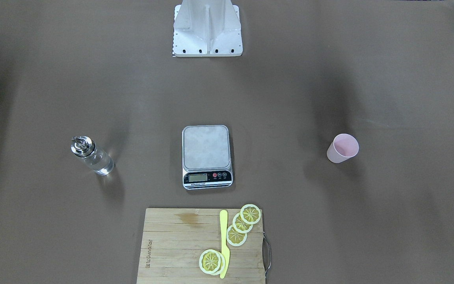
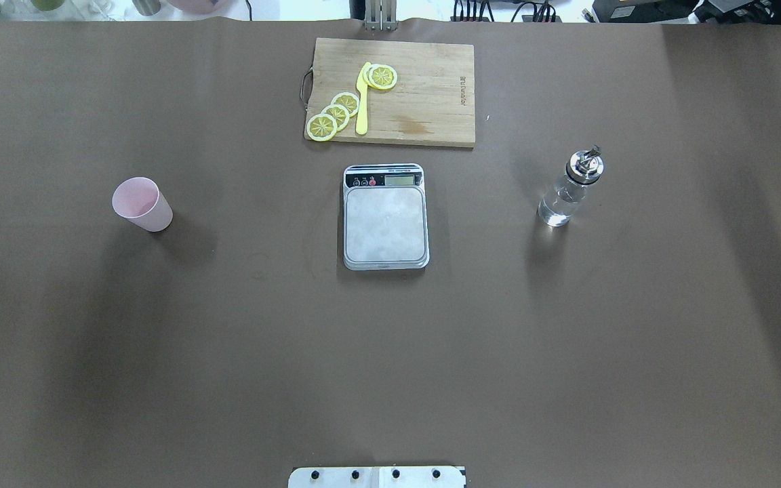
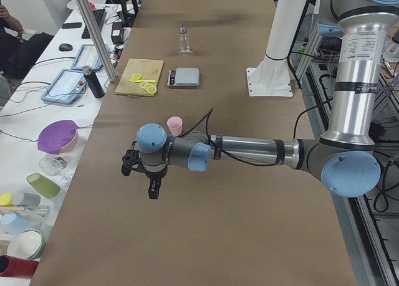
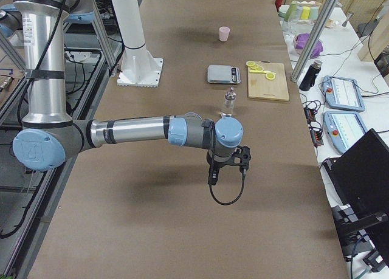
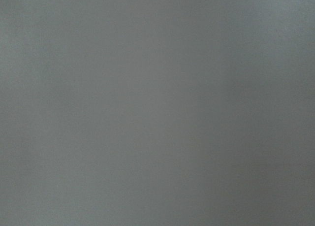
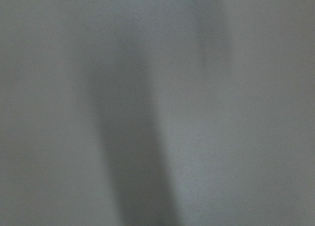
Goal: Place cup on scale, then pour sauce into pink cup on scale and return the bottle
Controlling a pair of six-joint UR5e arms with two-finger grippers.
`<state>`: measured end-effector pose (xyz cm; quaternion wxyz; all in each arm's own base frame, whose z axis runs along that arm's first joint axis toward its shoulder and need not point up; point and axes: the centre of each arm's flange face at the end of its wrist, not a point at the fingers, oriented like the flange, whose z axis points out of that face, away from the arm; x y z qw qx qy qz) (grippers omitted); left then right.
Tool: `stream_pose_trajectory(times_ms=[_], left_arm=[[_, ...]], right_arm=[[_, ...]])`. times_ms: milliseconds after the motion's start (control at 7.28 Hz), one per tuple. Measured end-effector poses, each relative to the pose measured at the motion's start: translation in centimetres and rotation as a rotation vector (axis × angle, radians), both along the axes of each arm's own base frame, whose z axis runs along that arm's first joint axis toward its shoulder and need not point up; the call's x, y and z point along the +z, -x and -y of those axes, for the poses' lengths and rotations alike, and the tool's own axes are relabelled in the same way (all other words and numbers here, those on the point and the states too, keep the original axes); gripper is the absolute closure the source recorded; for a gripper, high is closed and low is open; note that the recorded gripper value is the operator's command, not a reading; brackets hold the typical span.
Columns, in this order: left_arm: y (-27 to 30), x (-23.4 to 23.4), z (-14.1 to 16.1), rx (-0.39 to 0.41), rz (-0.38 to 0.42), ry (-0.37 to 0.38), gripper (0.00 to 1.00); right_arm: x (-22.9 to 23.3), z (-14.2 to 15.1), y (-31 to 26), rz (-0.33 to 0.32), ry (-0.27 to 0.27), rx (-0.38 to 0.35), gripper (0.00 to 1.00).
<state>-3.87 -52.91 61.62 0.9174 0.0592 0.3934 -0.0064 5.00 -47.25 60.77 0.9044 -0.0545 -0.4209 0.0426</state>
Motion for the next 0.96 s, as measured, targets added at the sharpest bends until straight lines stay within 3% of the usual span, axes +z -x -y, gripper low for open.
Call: stream_pose_trajectory(times_ms=[962], left_arm=[[-0.11, 0.67, -0.16, 0.002, 0.004, 0.013, 0.02]], right_arm=[[-0.63, 0.15, -0.08, 0.001, -0.007, 0.007, 0.0]])
